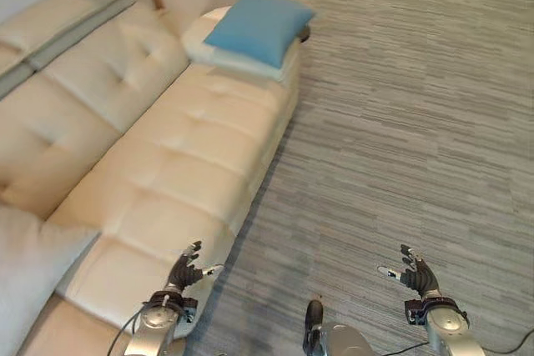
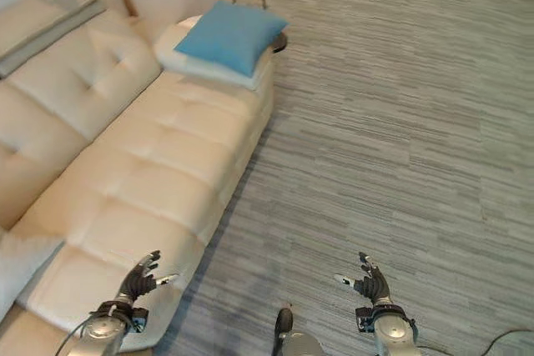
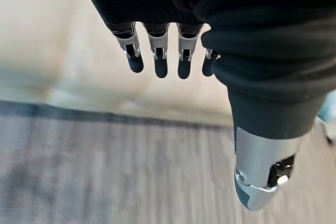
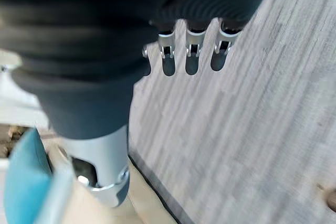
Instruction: Pick up all the scattered cushions and arrange them neatly on the sofa.
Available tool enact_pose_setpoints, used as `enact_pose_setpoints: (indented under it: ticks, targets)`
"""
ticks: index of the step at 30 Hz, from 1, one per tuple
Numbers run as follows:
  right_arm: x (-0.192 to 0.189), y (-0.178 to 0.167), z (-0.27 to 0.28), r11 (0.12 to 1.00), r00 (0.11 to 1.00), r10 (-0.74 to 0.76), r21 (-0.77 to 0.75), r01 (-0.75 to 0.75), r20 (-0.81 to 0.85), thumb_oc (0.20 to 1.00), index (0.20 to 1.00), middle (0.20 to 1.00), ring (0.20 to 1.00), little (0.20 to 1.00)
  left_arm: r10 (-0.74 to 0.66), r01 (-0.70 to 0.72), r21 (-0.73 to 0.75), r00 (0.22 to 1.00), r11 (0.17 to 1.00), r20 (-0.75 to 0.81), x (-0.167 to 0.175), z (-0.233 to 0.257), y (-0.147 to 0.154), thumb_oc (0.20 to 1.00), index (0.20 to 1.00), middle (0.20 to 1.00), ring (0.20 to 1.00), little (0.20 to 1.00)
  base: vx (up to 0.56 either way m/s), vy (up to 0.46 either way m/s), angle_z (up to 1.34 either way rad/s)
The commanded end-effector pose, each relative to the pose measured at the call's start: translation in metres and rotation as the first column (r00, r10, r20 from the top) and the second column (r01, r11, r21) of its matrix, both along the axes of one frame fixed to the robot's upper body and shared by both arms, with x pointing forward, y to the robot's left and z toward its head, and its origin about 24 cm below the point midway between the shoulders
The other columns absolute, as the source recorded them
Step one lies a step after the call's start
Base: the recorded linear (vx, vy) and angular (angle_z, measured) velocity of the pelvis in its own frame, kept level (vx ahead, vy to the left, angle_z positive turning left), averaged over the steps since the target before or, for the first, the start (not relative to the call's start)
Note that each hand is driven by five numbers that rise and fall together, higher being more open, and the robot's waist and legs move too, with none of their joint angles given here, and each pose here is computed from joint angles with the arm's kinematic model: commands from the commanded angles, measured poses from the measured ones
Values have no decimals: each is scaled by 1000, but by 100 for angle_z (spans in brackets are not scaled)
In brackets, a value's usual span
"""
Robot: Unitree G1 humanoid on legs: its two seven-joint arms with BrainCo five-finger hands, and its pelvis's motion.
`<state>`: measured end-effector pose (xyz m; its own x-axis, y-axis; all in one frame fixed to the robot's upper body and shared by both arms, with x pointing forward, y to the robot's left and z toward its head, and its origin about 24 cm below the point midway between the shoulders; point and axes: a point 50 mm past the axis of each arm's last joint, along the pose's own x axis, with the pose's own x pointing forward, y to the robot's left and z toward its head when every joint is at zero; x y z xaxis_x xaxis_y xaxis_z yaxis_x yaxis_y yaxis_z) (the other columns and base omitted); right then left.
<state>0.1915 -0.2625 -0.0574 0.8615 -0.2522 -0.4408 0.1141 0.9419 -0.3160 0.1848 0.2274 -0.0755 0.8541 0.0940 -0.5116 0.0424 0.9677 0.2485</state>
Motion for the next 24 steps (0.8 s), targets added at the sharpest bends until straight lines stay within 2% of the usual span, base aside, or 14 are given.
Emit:
enact_pose_setpoints:
  ticks: [1, 10, 13, 16, 19, 24]
  targets:
    - [10, -1, 17, 1000, 996, 20, -17, -19, 91, 1000, 1000, 1000, 1000, 1000, -10, 7, 47, 998, 999, 62, 1, 12, 9, 1000, 1000, 1000, 1000, 1000, 237, -40, -99]
    - [11, -1, 19, 1000, 994, 9, -22, -6, 107, 1000, 1000, 1000, 1000, 1000, -8, 3, 95, 999, 995, 53, -5, 14, 17, 1000, 1000, 1000, 1000, 1000, 498, 30, -62]
    - [11, 7, 19, 998, 993, 56, -27, -53, 107, 1000, 1000, 1000, 1000, 1000, -11, 6, 104, 999, 995, 48, -9, 15, 21, 1000, 1000, 1000, 1000, 1000, 773, 228, -75]
    - [17, 14, 27, 997, 985, 75, -12, -74, 158, 1000, 1000, 1000, 1000, 1000, -33, 26, 110, 998, 994, 60, -4, 19, 20, 1000, 1000, 1000, 1000, 1000, 370, 118, -107]
    - [25, 25, 35, 992, 972, 126, -17, -125, 196, 1000, 1000, 1000, 1000, 1000, -28, 17, 110, 994, 994, 102, 4, 25, 20, 1000, 1000, 1000, 1000, 1000, 543, 143, 21]
    - [30, 23, 40, 991, 968, 133, -36, -128, 212, 1000, 1000, 1000, 1000, 1000, -9, -1, 102, 995, 995, 98, 3, 23, 20, 1000, 1000, 1000, 1000, 1000, 509, -65, 17]
